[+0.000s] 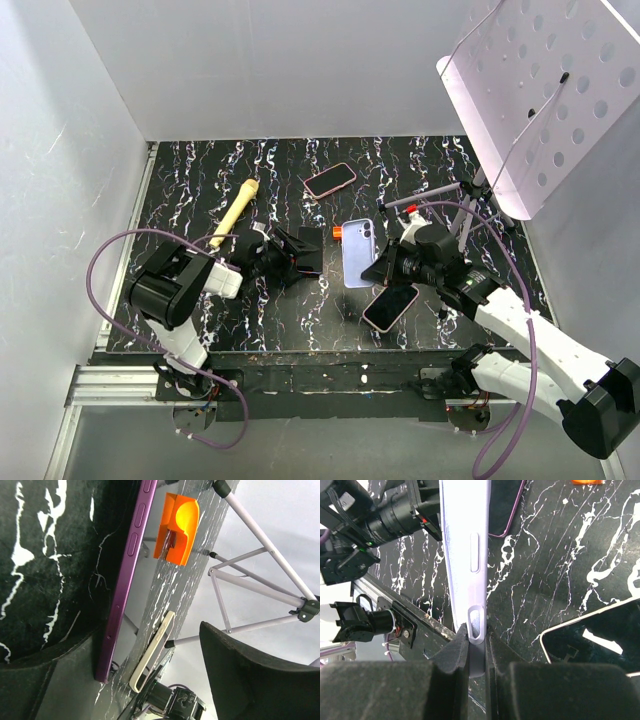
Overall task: Take the phone out of the phone case
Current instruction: Place the phone at the center of the board.
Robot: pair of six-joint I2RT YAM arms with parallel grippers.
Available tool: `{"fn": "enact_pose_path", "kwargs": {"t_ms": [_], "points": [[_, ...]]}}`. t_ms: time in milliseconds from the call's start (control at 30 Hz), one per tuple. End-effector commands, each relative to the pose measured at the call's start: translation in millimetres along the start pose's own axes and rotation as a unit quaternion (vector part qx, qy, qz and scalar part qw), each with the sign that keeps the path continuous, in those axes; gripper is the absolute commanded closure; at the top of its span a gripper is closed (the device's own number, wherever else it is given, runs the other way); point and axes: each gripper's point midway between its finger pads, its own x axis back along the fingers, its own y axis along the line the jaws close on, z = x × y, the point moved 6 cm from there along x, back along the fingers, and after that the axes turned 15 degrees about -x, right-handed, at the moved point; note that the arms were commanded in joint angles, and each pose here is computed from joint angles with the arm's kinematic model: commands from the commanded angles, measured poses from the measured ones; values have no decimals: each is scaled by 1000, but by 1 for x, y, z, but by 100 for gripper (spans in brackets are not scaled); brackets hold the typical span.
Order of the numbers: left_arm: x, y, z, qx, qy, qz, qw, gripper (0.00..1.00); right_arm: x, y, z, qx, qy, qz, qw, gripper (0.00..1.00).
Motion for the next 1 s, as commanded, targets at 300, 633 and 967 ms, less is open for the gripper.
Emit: {"fn": "enact_pose_path", "kwargs": {"t_ms": [300,633,967], "points": [[15,21,9,5,77,-177,981,5,4,2,6,-6,11,-22,1000,99],[24,16,12,-5,108,-203,973,2,3,3,19,-37,42,-53,997,99],[64,-2,1,-73,41,-224,971,2,-16,9,52,-112,106,-114,981,99]]}}
